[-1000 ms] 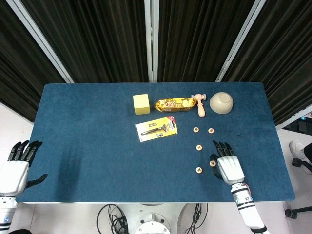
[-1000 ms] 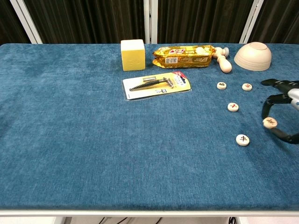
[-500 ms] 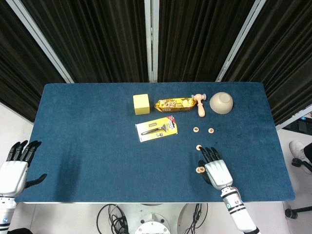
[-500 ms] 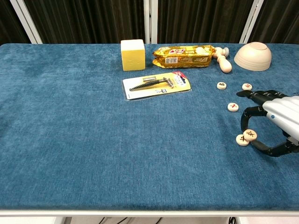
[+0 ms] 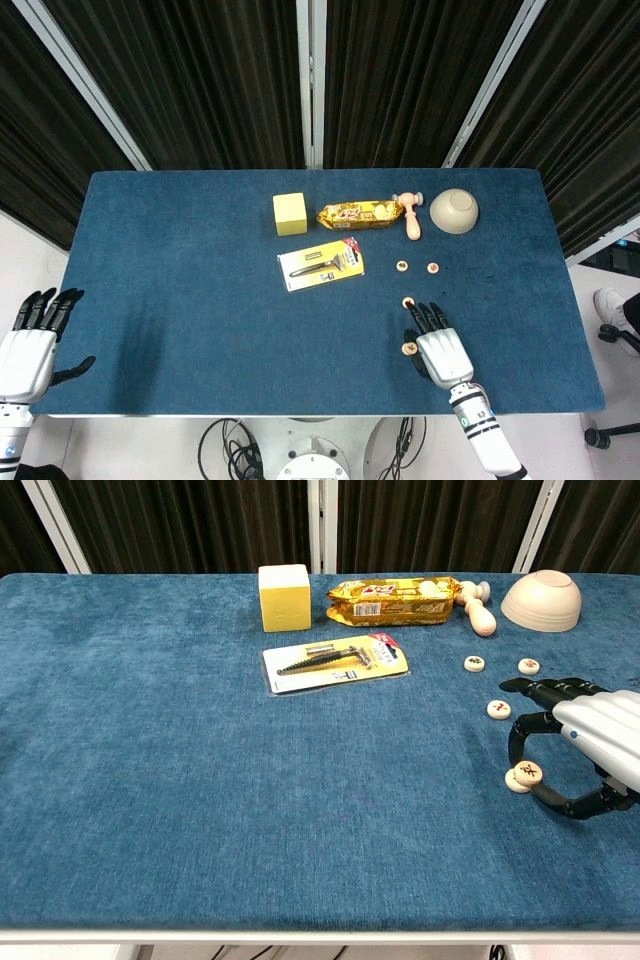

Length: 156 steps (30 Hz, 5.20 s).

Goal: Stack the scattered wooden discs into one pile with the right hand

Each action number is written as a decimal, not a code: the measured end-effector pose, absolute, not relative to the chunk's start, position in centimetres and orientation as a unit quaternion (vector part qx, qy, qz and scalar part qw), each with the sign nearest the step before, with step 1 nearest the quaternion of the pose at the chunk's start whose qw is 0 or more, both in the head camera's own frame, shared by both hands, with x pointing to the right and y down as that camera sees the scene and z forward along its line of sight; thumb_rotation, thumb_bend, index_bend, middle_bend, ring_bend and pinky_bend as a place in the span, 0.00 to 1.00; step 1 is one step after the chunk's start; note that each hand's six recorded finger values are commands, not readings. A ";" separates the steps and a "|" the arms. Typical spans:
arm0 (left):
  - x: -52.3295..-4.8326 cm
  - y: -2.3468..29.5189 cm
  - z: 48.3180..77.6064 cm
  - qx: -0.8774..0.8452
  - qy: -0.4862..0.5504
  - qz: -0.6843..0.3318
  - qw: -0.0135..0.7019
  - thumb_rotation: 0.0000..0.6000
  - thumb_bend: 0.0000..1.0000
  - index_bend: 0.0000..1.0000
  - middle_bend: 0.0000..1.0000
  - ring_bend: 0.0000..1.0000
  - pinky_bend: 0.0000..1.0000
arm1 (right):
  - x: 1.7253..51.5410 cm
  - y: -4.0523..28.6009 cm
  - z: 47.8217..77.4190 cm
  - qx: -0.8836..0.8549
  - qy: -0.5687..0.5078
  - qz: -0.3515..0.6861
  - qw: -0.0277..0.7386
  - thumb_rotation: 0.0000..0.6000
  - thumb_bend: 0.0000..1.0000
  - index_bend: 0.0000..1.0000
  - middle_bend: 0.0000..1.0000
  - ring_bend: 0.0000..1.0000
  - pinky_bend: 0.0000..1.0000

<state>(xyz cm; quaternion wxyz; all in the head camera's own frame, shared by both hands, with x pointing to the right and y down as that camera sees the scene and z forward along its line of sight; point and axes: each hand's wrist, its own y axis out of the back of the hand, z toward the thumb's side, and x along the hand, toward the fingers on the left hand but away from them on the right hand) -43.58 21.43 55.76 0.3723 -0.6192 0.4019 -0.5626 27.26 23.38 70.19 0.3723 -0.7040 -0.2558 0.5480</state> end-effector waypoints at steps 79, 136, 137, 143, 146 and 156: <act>-43.9 21.4 55.8 -0.620 0.406 -0.563 0.365 1.00 0.13 0.10 0.09 0.00 0.00 | 27.8 23.1 70.6 -0.688 -0.252 0.563 0.382 1.00 0.33 0.36 0.00 0.00 0.00; -43.9 21.4 55.8 -0.623 0.407 -0.562 0.362 1.00 0.13 0.10 0.09 0.00 0.00 | 27.0 23.4 70.0 -0.702 -0.251 0.547 0.381 1.00 0.33 0.33 0.00 0.00 0.00; -43.9 21.4 55.8 -0.623 0.407 -0.562 0.362 1.00 0.13 0.10 0.09 0.00 0.00 | 27.0 23.4 69.9 -0.702 -0.251 0.547 0.381 1.00 0.33 0.33 0.00 0.00 0.00; -43.9 21.5 55.8 -0.624 0.406 -0.561 0.362 1.00 0.13 0.10 0.09 0.00 0.00 | 27.5 23.3 69.4 -0.703 -0.253 0.548 0.377 1.00 0.33 0.33 0.00 0.00 0.00; -43.8 21.5 55.9 -0.625 0.404 -0.562 0.361 1.00 0.13 0.10 0.09 0.00 0.00 | 27.7 23.5 69.7 -0.706 -0.242 0.553 0.370 1.00 0.33 0.33 0.00 0.00 0.00; -43.9 21.5 55.8 -0.624 0.406 -0.562 0.361 1.00 0.13 0.10 0.09 0.00 0.00 | 27.6 23.6 69.7 -0.707 -0.241 0.554 0.369 1.00 0.33 0.33 0.00 0.00 0.00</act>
